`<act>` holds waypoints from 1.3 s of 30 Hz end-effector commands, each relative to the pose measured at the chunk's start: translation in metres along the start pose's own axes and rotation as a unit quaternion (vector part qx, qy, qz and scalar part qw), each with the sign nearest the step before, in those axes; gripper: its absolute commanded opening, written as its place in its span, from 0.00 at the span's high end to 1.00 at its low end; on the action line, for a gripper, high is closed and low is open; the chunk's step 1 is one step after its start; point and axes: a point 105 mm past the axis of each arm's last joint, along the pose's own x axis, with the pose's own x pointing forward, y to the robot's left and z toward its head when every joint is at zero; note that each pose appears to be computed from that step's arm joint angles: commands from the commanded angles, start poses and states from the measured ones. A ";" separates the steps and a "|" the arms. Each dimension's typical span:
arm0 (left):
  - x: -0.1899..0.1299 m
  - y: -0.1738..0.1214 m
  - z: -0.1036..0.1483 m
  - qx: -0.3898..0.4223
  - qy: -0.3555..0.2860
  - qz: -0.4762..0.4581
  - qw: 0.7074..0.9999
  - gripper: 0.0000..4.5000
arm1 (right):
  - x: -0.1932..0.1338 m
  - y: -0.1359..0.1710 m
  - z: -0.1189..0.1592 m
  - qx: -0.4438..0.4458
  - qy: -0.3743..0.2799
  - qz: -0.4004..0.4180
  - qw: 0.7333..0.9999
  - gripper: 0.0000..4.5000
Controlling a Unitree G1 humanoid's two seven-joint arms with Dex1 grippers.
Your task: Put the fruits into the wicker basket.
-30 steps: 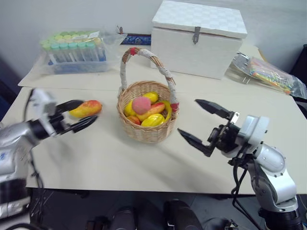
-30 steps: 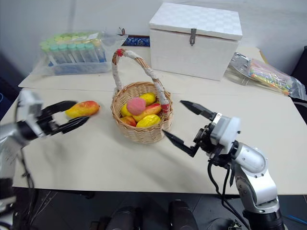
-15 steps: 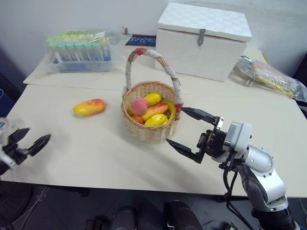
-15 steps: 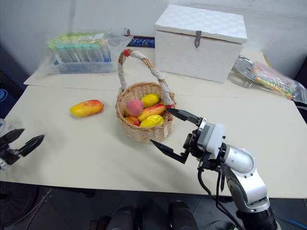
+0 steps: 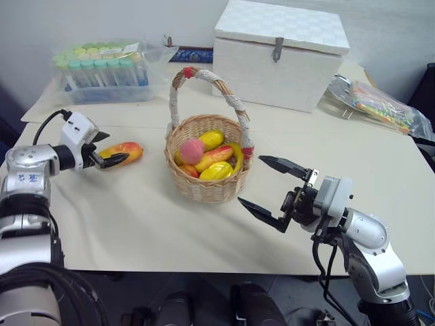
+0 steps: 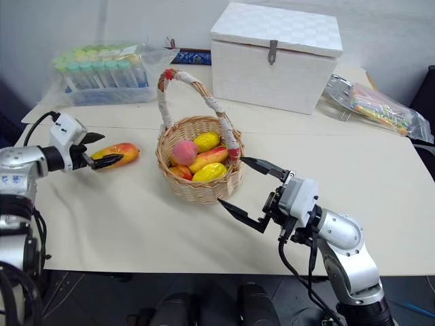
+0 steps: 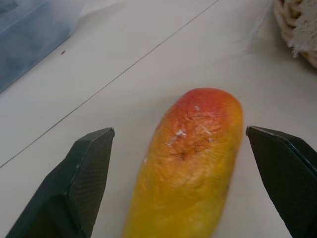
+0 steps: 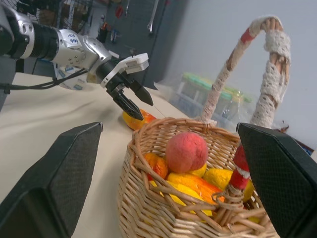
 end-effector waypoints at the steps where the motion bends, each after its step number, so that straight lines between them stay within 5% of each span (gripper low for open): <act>1: 0.003 -0.003 -0.004 -0.012 0.023 -0.029 0.999 0.01 | -0.002 -0.001 0.014 -0.022 -0.017 -0.012 1.000 0.00; 8: 0.016 -0.011 -0.011 -0.032 0.062 -0.041 0.997 0.01 | -0.003 -0.002 0.020 -0.028 -0.016 -0.024 0.999 0.00; 15: 0.017 -0.012 -0.006 -0.034 0.047 -0.050 0.997 0.39 | -0.004 -0.004 0.022 -0.032 -0.012 -0.035 0.999 0.00; 23: -0.006 -0.032 0.052 -0.016 -0.109 -0.204 0.973 0.40 | -0.008 -0.005 0.019 -0.032 -0.003 -0.041 0.999 0.00; 31: -0.010 -0.098 0.129 -0.007 -0.199 -0.346 0.917 0.40 | -0.011 -0.006 0.012 -0.026 0.007 -0.041 0.999 0.00; 39: 0.019 -0.164 0.150 -0.027 -0.169 -0.381 0.909 0.40 | -0.010 -0.007 0.011 -0.016 0.001 -0.043 0.999 0.00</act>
